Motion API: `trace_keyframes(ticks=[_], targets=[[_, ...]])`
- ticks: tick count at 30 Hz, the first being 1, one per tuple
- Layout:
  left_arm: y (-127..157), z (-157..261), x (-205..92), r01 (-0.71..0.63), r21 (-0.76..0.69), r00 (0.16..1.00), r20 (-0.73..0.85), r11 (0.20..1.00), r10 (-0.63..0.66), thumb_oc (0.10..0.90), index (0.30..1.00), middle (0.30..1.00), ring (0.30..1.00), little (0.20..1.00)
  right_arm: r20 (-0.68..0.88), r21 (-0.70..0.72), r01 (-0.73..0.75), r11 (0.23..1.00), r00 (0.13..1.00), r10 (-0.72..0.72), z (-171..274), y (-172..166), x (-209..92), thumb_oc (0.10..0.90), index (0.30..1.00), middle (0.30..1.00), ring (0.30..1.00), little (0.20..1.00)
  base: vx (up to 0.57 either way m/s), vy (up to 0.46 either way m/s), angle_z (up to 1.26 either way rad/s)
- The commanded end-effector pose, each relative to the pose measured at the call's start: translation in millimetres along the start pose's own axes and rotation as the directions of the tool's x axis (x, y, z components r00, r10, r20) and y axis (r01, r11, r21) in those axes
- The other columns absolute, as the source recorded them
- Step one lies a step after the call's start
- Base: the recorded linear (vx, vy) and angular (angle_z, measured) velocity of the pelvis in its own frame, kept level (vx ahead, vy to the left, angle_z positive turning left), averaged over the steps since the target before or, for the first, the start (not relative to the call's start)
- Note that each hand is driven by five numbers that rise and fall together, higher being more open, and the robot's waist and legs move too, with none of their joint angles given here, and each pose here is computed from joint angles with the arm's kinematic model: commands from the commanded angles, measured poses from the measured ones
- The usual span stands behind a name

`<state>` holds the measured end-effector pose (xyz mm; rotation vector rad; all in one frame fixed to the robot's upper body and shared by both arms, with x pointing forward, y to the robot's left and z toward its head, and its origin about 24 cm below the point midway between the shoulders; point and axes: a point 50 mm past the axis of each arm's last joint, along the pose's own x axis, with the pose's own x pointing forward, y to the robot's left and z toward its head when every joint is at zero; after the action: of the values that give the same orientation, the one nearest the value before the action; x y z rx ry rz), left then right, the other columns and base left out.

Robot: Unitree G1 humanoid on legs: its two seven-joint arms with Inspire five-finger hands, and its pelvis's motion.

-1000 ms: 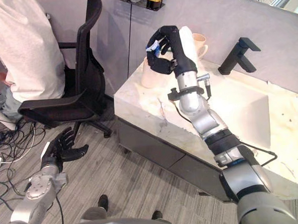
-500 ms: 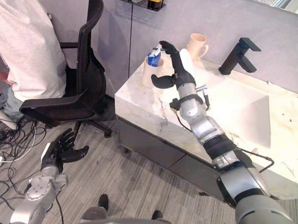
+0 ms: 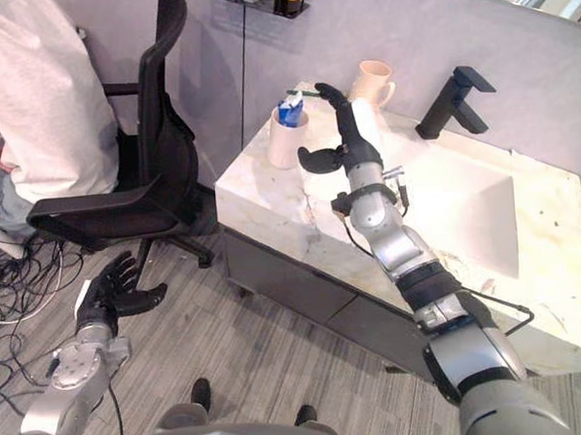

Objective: Organize the bathroom.

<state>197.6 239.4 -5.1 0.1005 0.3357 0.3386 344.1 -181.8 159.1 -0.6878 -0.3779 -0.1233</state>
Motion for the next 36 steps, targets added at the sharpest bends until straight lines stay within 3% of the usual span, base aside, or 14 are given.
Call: trace_keyframes(ticks=[1, 6, 9, 11, 14, 18, 20, 23, 26, 27, 31, 34, 35, 36], targets=[[0, 34, 10, -0.077, -0.024, 0.974, 0.214, 0.997, 0.080, 0.800, 0.900, 0.900, 0.900, 0.900, 0.194, 0.054, 0.287, 0.956, 0.936, -0.292, 41, -58, 16, 0.800, 0.900, 0.900, 0.900, 0.900, -0.10, 0.029, -0.06], [10, 19, 14, -0.167, -0.020, 0.971, 0.170, 0.986, 0.168, 0.800, 0.900, 0.900, 0.900, 0.900, 0.187, 0.107, 0.409, 0.906, 0.887, -0.422, 38, -81, 0, 0.800, 0.900, 0.900, 0.900, 0.900, -0.09, 0.030, -0.12], [24, 0, 20, -0.260, -0.013, 0.958, 0.119, 0.966, 0.259, 0.800, 0.900, 0.900, 0.900, 0.900, 0.153, 0.188, 0.572, 0.799, 0.786, -0.599, 24, -115, -29, 0.800, 0.900, 0.900, 0.900, 0.900, -0.07, 0.028, -0.23], [26, -4, 21, -0.265, -0.016, 0.959, 0.100, 0.964, 0.265, 0.800, 0.900, 0.900, 0.900, 0.900, 0.150, 0.196, 0.590, 0.783, 0.771, -0.619, 22, -121, -35, 0.800, 0.900, 0.900, 0.900, 0.900, -0.03, 0.020, -0.21], [43, -37, 19, -0.335, 0.035, 0.942, 0.000, 0.941, 0.336, 0.800, 0.900, 0.900, 0.900, 0.900, 0.122, 0.210, 0.766, 0.607, 0.596, -0.794, 6, -166, -76, 0.800, 0.900, 0.900, 0.900, 0.900, -0.02, 0.023, -0.23], [53, -57, 15, -0.372, 0.076, 0.925, -0.058, 0.925, 0.376, 0.800, 0.900, 0.900, 0.900, 0.900, 0.076, 0.208, 0.854, 0.477, 0.472, -0.878, -9, -193, -105, 0.800, 0.900, 0.900, 0.900, 0.900, -0.02, 0.006, -0.34], [62, -75, 10, -0.385, 0.107, 0.910, -0.121, 0.917, 0.396, 0.800, 0.900, 0.900, 0.900, 0.900, -0.031, 0.231, 0.914, 0.332, 0.348, -0.937, -28, -212, -131, 0.800, 0.900, 0.900, 0.900, 0.900, -0.05, 0.011, -0.46], [69, -94, 2, -0.390, 0.101, 0.891, -0.210, 0.915, 0.403, 0.800, 0.900, 0.900, 0.900, 0.900, -0.176, 0.162, 0.970, 0.183, 0.211, -0.961, -59, -224, -160, 0.800, 0.900, 0.900, 0.900, 0.900, -0.05, 0.008, -0.43], [75, -103, -2, -0.420, 0.120, 0.866, -0.245, 0.900, 0.437, 0.800, 0.900, 0.900, 0.900, 0.900, -0.247, 0.096, 0.988, 0.125, 0.145, -0.958, -82, -226, -177, 0.800, 0.900, 0.900, 0.900, 0.900, -0.05, -0.001, -0.86], [80, -111, -8, -0.453, 0.130, 0.835, -0.284, 0.882, 0.471, 0.800, 0.900, 0.900, 0.900, 0.900, -0.315, 0.044, 0.997, 0.069, 0.079, -0.946, -100, -222, -192, 0.800, 0.900, 0.900, 0.900, 0.900, -0.08, -0.037, -0.95], [80, -122, -15, -0.459, 0.149, 0.811, -0.333, 0.876, 0.482, 0.800, 0.900, 0.900, 0.900, 0.900, -0.659, -0.146, 0.980, 0.134, 0.005, -0.752, -174, -172, -253, 0.800, 0.900, 0.900, 0.900, 0.900, 0.01, -0.025, -1.09], [76, -125, -15, -0.443, 0.159, 0.811, -0.349, 0.882, 0.471, 0.800, 0.900, 0.900, 0.900, 0.900, -0.736, -0.218, 0.954, 0.204, -0.024, -0.676, -190, -145, -275, 0.800, 0.900, 0.900, 0.900, 0.900, -0.07, -0.058, -0.08], [73, -129, -17, -0.424, 0.167, 0.810, -0.370, 0.890, 0.455, 0.800, 0.900, 0.900, 0.900, 0.900, -0.810, -0.285, 0.902, 0.323, -0.047, -0.584, -201, -117, -295, 0.800, 0.900, 0.900, 0.900, 0.900, 0.00, -0.070, -0.02], [69, -140, -24, -0.403, 0.166, 0.799, -0.417, 0.900, 0.434, 0.800, 0.900, 0.900, 0.900, 0.900, -0.957, -0.248, 0.799, 0.548, -0.114, -0.266, -214, -47, -349, 0.800, 0.900, 0.900, 0.900, 0.900, 0.00, -0.073, -0.07]])
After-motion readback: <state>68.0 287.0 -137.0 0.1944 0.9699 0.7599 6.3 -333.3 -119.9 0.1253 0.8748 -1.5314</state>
